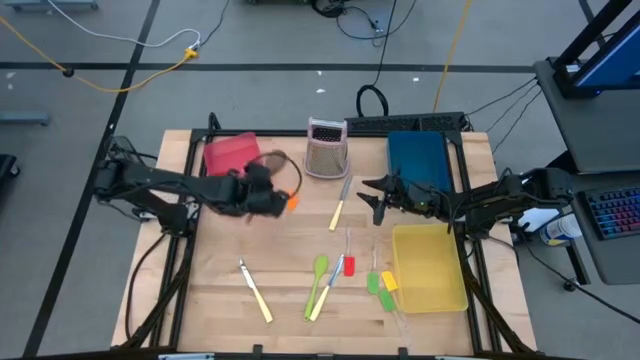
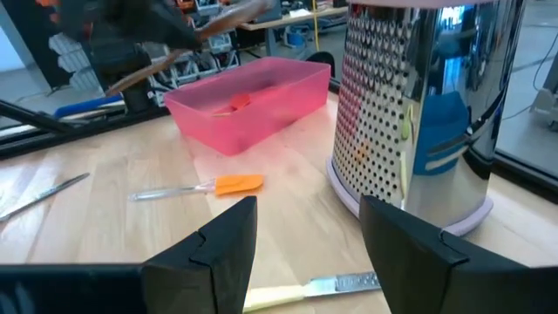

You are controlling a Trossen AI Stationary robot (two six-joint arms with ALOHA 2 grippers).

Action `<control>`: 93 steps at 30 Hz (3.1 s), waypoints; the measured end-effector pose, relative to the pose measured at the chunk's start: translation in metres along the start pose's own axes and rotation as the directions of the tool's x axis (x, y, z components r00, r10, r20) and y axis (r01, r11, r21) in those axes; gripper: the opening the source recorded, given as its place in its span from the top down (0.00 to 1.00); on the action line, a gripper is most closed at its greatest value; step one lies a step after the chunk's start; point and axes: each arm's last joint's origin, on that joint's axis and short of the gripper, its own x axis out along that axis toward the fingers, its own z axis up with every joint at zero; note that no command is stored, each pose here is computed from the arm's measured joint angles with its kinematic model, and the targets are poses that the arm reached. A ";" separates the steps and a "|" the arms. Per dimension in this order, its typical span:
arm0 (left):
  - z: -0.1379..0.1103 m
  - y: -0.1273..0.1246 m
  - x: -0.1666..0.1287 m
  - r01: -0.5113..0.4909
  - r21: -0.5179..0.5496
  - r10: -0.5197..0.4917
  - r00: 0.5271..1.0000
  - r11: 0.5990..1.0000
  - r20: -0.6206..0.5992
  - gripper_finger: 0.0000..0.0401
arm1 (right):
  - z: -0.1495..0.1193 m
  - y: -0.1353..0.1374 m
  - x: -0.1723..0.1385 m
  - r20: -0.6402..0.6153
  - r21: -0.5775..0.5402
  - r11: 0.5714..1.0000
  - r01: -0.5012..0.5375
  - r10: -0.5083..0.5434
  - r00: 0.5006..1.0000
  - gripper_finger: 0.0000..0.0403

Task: Pick & Place Kitchen Items
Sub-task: Put the brown serving spoon into the pink bin, then put the green baby spoon into the pink bin

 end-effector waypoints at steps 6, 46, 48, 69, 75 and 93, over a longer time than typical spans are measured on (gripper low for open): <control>0.019 0.029 0.033 -0.180 -0.103 0.178 0.983 0.978 -0.034 0.94 | -0.001 0.000 0.000 -0.006 0.001 1.000 0.001 -0.001 1.000 0.51; -0.006 0.061 0.162 -0.459 0.023 0.434 0.822 0.888 -0.369 0.81 | -0.003 -0.001 0.000 -0.029 -0.005 1.000 0.006 -0.006 1.000 0.51; -0.006 0.061 0.161 -0.451 0.030 0.428 0.821 0.892 -0.377 0.76 | -0.003 -0.001 0.000 -0.033 -0.007 1.000 0.007 -0.007 0.999 0.51; 0.007 0.009 0.038 0.160 -0.114 -0.175 0.975 0.980 -0.134 0.74 | 0.000 0.000 0.000 -0.005 -0.067 0.998 0.001 -0.001 1.000 0.51; -0.024 -0.046 -0.007 0.527 0.045 -0.524 0.849 0.849 -0.059 0.77 | 0.002 0.000 0.000 0.020 -0.113 0.994 0.000 0.002 1.000 0.51; -0.078 -0.160 -0.043 0.580 0.264 -0.495 0.806 0.771 -0.326 0.78 | 0.000 0.002 0.000 -0.006 -0.052 0.996 -0.066 0.066 0.998 0.51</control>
